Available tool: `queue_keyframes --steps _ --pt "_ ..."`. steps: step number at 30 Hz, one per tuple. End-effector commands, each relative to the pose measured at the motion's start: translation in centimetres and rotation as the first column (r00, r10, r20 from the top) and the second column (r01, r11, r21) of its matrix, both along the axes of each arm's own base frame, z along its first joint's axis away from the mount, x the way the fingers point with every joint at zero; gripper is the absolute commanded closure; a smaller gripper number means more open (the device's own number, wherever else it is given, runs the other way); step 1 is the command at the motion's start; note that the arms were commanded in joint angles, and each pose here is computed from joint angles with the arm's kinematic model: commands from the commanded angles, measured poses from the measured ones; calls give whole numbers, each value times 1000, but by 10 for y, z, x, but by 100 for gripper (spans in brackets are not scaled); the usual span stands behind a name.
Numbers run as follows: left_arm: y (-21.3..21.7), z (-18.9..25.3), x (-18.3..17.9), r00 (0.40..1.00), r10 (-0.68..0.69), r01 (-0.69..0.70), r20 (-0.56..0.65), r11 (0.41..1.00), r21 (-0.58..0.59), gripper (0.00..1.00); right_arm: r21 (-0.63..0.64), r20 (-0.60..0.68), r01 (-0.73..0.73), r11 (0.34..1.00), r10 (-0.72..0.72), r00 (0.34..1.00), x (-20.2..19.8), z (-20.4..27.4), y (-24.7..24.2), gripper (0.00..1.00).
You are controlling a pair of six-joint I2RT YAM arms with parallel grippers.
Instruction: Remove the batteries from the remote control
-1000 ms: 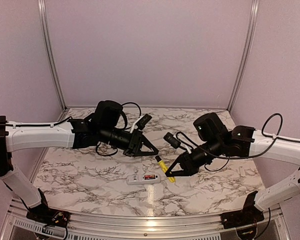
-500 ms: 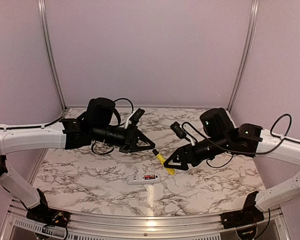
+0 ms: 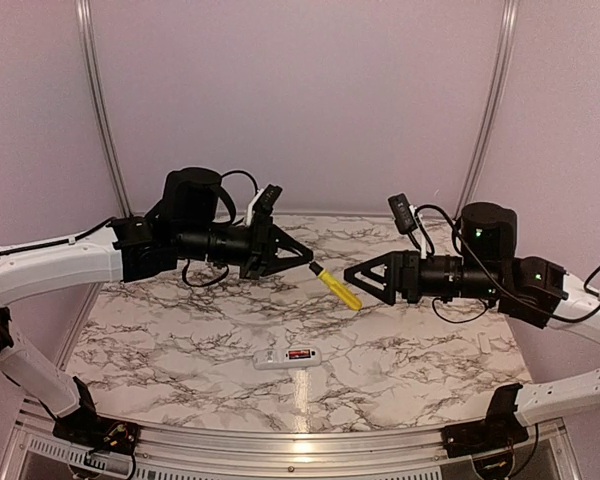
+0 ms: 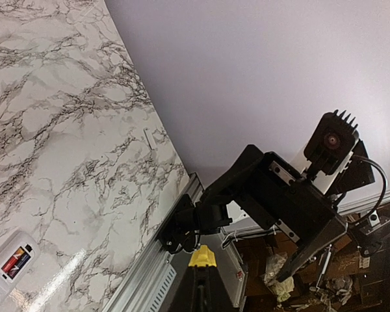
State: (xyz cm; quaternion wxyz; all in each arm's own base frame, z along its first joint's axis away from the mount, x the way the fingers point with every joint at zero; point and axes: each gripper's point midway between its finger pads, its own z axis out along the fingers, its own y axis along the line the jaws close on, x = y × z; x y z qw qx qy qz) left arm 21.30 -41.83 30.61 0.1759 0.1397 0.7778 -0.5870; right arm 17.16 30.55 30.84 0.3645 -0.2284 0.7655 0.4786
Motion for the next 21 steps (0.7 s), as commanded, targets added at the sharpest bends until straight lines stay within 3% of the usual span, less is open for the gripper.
queue_keyframes --steps 1,14,21 --pt "4 34 12 998 51 -53 -23 997 -62 100 91 66 55 994 -61 996 9 25 -3 12" --pt "9 101 24 996 90 -92 -21 957 -274 100 275 221 42 960 -106 969 15 87 -1 15" --pt "6 126 23 998 63 -68 -27 933 -353 100 273 260 25 962 -99 961 22 98 11 17"
